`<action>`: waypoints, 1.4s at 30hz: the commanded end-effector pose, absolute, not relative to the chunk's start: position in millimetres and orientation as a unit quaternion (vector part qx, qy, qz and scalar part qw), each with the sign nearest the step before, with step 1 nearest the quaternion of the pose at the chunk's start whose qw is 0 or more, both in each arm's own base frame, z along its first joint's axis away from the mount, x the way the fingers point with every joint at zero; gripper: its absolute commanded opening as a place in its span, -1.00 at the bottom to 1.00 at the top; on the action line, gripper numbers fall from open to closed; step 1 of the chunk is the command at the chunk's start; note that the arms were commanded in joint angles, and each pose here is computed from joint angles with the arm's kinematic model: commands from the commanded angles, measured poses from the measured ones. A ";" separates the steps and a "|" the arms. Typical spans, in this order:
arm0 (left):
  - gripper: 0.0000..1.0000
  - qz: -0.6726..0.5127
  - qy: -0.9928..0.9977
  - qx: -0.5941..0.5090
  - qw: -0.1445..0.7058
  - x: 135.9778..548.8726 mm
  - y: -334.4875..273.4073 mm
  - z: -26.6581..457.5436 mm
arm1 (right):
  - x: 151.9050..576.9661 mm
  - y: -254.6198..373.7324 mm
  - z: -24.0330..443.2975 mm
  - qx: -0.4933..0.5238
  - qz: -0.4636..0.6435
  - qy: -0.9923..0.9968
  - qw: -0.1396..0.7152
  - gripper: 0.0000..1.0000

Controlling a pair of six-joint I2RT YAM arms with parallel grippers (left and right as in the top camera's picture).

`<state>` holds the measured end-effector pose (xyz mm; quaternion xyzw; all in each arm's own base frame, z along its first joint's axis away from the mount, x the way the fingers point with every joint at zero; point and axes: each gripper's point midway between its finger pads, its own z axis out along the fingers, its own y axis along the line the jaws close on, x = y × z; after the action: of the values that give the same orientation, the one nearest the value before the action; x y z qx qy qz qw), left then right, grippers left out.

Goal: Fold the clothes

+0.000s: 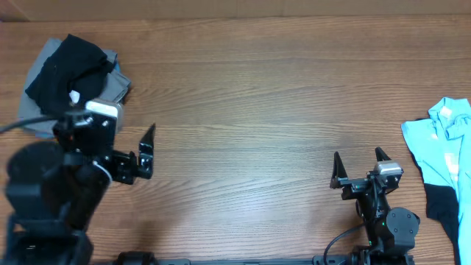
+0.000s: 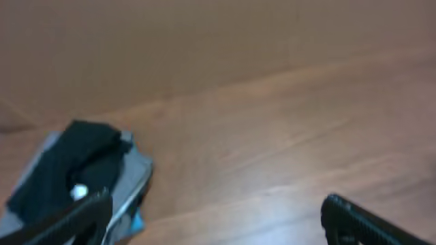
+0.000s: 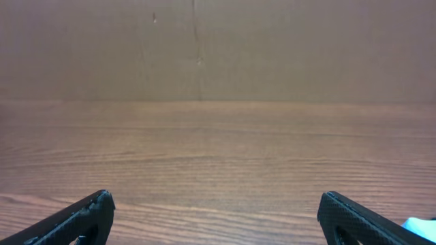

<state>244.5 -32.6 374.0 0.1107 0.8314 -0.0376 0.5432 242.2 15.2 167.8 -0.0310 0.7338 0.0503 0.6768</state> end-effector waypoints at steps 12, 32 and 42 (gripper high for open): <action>1.00 -0.051 0.763 0.069 0.640 218.9 -29.5 240.7 | 241.8 15.3 169.8 -0.032 0.050 0.729 0.682 1.00; 1.00 -0.088 0.738 0.028 0.668 241.7 -30.2 158.4 | 241.8 15.3 169.8 -0.032 0.050 0.729 0.682 1.00; 1.00 -0.088 0.739 0.028 0.668 241.7 -30.2 158.2 | 241.8 15.3 169.8 -0.032 0.050 0.729 0.682 1.00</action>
<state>241.4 -30.5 160.1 0.0380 0.7401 -0.0816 0.6665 242.2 15.2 167.6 -0.0309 0.7339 0.0503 0.6767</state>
